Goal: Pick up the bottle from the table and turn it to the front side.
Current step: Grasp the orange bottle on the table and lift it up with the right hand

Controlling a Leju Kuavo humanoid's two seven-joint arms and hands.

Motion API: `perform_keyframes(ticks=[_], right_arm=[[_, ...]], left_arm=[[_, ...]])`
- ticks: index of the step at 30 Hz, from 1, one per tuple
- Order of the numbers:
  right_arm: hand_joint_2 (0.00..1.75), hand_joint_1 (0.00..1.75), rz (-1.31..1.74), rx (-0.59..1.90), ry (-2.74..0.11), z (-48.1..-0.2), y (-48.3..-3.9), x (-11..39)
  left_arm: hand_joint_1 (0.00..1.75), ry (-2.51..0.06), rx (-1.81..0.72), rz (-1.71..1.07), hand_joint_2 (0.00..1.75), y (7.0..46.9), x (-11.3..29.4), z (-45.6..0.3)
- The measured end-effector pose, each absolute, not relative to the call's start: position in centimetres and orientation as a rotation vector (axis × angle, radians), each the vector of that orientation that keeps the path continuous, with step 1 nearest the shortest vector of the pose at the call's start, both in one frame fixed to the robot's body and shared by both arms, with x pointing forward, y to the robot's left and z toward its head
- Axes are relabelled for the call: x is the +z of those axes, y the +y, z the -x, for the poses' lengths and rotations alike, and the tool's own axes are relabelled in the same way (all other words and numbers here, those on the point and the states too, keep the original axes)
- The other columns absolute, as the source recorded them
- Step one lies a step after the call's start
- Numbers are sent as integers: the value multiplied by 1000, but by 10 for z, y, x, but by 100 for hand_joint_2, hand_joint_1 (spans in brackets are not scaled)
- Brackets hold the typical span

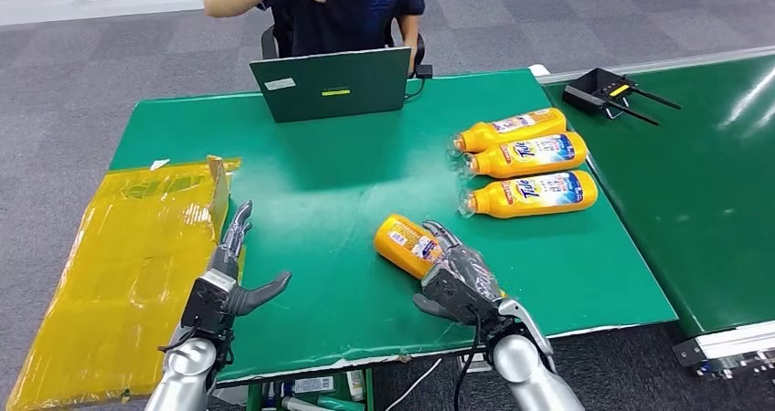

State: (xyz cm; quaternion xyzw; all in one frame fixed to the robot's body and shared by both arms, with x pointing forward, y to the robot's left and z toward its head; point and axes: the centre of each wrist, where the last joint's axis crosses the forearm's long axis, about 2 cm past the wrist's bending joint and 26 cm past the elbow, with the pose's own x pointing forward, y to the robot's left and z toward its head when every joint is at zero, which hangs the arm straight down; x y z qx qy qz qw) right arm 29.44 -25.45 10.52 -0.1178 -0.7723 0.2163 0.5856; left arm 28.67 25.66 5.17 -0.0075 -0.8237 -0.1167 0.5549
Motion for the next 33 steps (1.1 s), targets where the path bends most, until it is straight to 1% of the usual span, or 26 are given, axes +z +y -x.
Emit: perform_keyframes(ticks=[7, 14, 18, 33], right_arm=[[175, 0, 360, 590, -1756, -307, -271, 108], [175, 0, 472, 693, -1689, -343, -317, 125], [175, 0, 503, 711, -1658, -353, -332, 129], [175, 0, 520, 742, -1620, -371, -343, 134]], left_arm=[[0, -1945, -258, 14, 175, 258, 51, -286], [0, -1945, -245, 18, 175, 258, 51, -287], [0, -1943, -249, 21, 175, 258, 51, -288], [0, -1943, -244, 23, 175, 258, 51, -289]])
